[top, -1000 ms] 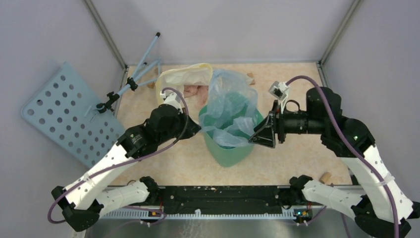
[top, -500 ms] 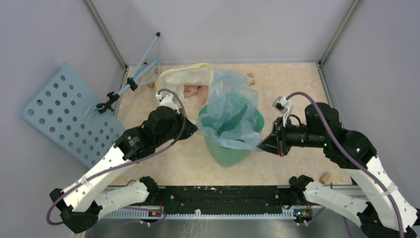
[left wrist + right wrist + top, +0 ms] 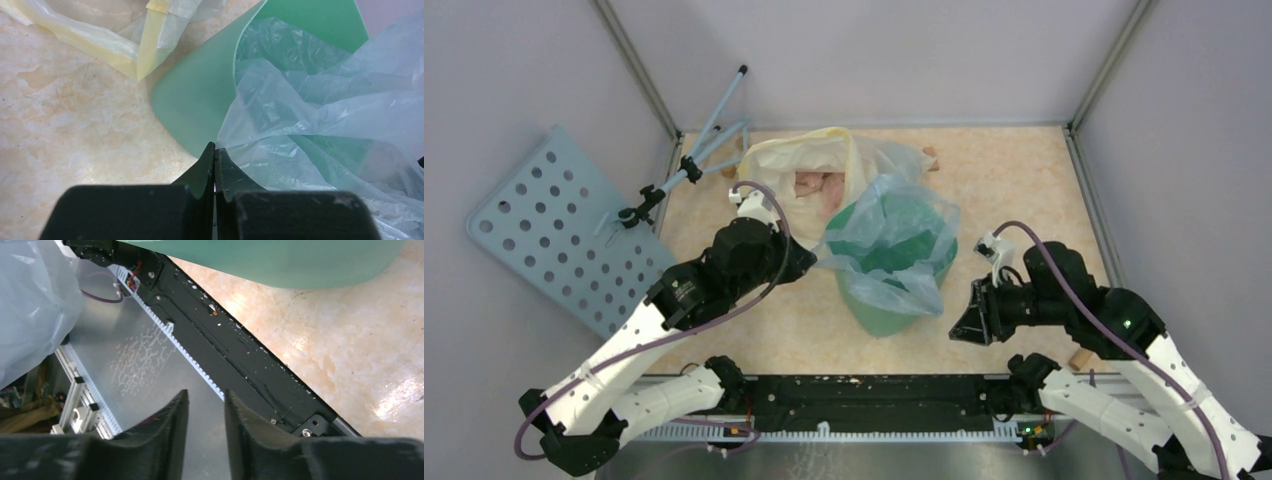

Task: Put the trash bags into the trash bin
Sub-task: Place the trash bag in the trash bin.

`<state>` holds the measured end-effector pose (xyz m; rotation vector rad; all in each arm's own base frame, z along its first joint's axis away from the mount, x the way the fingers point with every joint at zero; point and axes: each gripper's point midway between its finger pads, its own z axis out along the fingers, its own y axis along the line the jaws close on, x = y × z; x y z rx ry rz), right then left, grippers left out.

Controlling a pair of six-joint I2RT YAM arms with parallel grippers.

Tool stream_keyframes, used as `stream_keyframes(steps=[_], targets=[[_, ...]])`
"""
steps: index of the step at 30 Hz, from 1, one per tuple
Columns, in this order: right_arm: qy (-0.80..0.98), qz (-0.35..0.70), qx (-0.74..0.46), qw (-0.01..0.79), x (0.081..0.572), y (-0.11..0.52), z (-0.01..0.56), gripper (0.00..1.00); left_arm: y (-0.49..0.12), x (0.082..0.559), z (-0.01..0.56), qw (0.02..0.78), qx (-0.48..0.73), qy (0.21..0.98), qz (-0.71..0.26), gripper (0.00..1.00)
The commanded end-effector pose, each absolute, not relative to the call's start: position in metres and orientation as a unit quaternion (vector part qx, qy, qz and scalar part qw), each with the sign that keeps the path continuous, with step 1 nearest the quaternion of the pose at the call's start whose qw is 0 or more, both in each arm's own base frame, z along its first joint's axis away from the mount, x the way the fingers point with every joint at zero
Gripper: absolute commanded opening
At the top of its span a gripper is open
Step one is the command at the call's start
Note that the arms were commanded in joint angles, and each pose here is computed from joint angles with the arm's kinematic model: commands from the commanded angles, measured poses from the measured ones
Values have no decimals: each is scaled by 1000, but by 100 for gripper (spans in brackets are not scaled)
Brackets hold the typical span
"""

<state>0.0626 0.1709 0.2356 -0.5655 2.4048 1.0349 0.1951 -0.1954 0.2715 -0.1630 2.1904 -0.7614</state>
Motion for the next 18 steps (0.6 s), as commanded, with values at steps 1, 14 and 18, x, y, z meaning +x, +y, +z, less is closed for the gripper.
stream_keyframes(steps=[1, 14, 18], targets=[[843, 413, -209, 274, 69, 182, 264, 42, -201, 196, 286, 408, -55, 851, -327, 0], [721, 521, -244, 385, 65, 199, 380, 70, -204, 194, 281, 401, -51, 852, -331, 0], [715, 525, -215, 408, 83, 207, 397, 72, -202, 194, 281, 403, -54, 852, -330, 0]])
